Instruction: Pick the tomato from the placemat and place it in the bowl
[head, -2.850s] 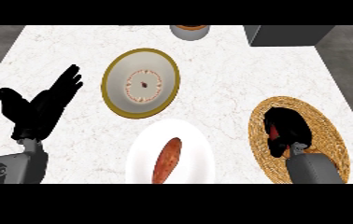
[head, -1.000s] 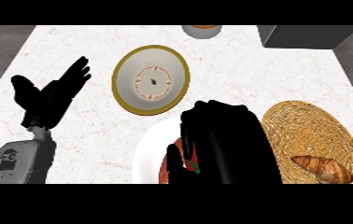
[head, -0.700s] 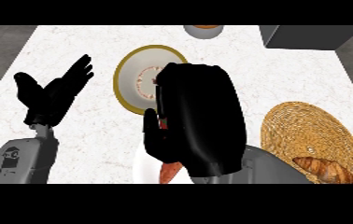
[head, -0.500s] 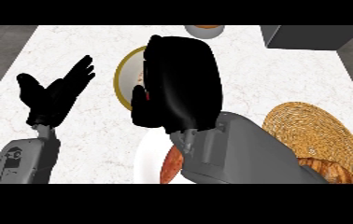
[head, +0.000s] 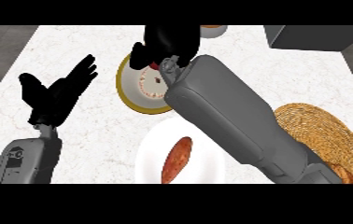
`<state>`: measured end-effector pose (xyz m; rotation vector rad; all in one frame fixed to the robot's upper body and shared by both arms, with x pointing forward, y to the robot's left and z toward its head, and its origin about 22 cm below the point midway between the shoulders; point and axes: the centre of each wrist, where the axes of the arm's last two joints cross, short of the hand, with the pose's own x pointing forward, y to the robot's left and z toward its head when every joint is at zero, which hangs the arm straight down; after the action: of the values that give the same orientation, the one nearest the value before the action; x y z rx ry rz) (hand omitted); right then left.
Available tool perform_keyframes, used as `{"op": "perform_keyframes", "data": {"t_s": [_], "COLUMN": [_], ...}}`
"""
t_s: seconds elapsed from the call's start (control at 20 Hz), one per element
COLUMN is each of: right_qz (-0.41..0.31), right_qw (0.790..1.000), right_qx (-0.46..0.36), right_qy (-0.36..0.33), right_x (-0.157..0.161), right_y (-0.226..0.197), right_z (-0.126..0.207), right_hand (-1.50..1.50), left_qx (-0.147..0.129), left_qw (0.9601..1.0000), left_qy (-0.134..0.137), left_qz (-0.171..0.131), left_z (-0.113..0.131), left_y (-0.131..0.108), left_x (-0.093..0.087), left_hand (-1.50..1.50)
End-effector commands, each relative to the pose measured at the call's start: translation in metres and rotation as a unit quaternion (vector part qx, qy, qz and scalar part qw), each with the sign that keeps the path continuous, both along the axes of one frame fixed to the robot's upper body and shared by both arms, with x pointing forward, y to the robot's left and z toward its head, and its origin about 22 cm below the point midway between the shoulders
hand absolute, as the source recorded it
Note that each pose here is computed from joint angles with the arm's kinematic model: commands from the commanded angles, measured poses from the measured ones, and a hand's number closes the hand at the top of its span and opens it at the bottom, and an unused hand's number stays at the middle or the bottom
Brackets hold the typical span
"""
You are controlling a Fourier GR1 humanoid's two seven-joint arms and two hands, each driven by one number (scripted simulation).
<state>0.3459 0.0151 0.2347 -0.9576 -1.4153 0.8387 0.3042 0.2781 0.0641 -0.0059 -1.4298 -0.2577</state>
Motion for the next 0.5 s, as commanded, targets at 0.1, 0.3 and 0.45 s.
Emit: {"op": "perform_keyframes", "data": {"t_s": [0.1,0.3,0.45], "right_qz": [-0.050,-0.029,-0.036], "right_qw": [0.998,0.996,0.995], "right_qx": [0.041,0.076,0.073], "right_qy": [0.013,0.030,0.050], "right_x": [0.048,0.061,0.073], "right_y": [-0.008,-0.017,-0.028], "right_z": [-0.036,-0.063,-0.083], "right_hand": [1.50,1.50,1.50], "left_qx": [-0.001,0.001,-0.005], "left_qw": [0.9998,0.9998,0.9994], "left_qy": [-0.017,-0.010,-0.013], "left_qz": [-0.007,-0.016,-0.032], "left_z": [0.007,0.013,0.015], "left_y": [-0.021,-0.002,-0.011], "left_x": [0.009,0.014,0.009], "left_hand": [0.00,0.00,0.00]}}
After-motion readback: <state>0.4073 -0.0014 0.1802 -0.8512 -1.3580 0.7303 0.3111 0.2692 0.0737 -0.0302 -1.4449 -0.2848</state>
